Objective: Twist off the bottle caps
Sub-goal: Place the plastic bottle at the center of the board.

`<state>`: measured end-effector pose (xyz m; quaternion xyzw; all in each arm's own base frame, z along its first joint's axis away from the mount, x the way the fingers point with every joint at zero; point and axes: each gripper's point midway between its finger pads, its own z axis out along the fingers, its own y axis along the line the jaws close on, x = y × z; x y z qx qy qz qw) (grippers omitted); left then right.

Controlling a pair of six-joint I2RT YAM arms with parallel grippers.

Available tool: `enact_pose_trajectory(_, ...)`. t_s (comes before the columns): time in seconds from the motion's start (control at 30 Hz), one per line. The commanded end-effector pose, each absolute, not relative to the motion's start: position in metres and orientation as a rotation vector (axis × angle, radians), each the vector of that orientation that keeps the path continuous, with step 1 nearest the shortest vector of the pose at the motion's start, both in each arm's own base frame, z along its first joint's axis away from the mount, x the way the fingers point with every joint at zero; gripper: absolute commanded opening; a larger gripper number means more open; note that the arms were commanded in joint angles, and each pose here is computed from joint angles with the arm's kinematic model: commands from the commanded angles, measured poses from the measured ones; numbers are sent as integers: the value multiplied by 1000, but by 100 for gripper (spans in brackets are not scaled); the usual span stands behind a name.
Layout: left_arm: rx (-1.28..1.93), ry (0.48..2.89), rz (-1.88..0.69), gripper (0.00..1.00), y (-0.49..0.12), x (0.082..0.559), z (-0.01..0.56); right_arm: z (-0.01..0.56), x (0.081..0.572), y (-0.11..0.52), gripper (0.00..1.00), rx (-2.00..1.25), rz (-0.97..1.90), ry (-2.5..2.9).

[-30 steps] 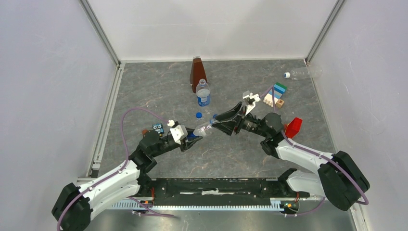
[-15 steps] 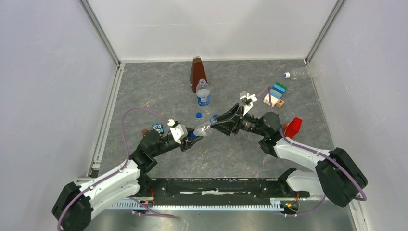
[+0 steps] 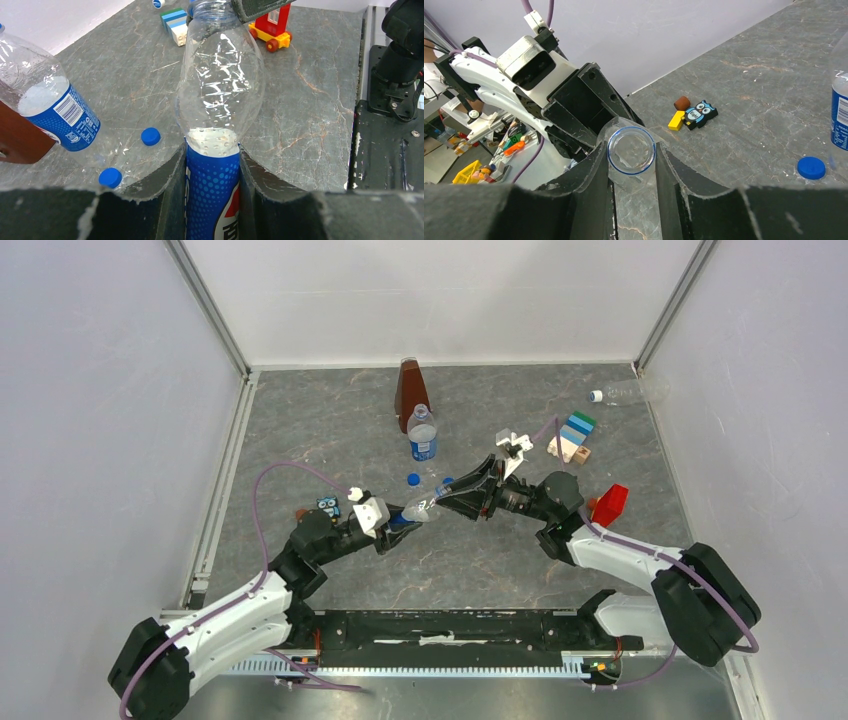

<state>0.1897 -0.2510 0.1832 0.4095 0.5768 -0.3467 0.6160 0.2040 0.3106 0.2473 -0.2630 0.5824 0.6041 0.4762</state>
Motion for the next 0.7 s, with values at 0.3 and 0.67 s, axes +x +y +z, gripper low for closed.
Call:
enact_pose_trajectory(0.3, 910, 1270, -832, 75, -256, 190, 214, 260, 218, 310, 5, -678, 1334, 1399)
enact_pose_trajectory(0.67, 791, 1285, -759, 100, -237, 199, 218, 258, 235, 278, 5, -648, 1028, 1493)
